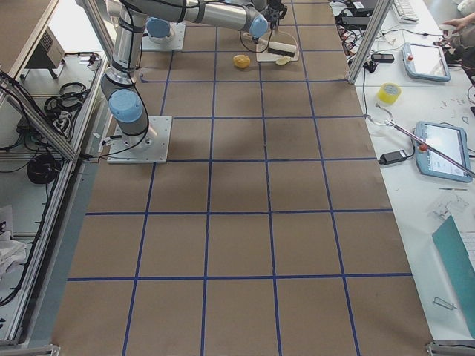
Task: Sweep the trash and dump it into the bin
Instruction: 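Brush the peel and sponge deeper into the dustpan with the right gripper, then sweep the yellow potato into the dustpan with the right gripper's brush, then swing the dustpan over the bag with the left gripper while the right withdraws, then tilt the dustpan with the left gripper to dump contents into the bag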
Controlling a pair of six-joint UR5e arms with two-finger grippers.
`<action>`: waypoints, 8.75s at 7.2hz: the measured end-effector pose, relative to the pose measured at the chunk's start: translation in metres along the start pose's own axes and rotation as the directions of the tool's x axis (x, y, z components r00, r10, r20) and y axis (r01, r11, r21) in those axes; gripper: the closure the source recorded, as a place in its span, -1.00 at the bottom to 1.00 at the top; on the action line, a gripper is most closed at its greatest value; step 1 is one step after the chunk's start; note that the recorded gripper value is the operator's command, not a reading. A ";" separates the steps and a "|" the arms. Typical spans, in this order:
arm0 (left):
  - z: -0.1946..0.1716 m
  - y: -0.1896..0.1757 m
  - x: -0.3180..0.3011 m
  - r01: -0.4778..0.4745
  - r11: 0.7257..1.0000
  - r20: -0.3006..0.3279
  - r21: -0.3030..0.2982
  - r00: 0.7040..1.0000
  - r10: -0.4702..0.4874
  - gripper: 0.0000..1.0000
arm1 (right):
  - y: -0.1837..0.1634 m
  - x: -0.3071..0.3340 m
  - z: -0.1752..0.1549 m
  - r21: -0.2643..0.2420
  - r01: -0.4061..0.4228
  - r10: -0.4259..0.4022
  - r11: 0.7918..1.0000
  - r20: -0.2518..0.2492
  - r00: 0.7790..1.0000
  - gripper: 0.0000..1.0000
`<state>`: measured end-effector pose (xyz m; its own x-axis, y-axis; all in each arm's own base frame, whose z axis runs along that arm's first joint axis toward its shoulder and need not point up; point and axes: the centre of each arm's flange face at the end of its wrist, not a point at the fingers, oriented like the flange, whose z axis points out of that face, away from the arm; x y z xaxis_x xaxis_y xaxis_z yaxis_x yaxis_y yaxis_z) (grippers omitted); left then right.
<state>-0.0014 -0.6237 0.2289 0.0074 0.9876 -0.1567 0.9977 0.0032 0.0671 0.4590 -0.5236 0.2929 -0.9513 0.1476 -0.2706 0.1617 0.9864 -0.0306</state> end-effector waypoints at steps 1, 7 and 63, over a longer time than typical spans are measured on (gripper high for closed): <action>0.000 0.000 0.000 0.000 1.000 0.000 0.000 1.000 0.000 1.00 | -0.010 0.016 -0.001 0.008 0.059 -0.059 0.998 -0.057 0.997 1.00; 0.000 0.000 0.000 -0.002 1.000 0.001 0.000 1.000 0.002 1.00 | 0.013 -0.012 0.063 0.048 -0.037 0.038 0.998 -0.013 0.999 1.00; -0.216 0.379 0.088 -0.182 0.746 -0.256 -0.641 0.966 0.015 1.00 | -0.104 0.539 -0.108 -0.044 0.112 -0.120 0.993 -0.293 0.949 1.00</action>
<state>0.3628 -0.5014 0.4536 0.0050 0.9947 0.1023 0.7003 -0.0765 0.7097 -0.0990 -0.5390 0.2546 -0.9987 0.0426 0.0288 0.0421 0.9989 -0.0187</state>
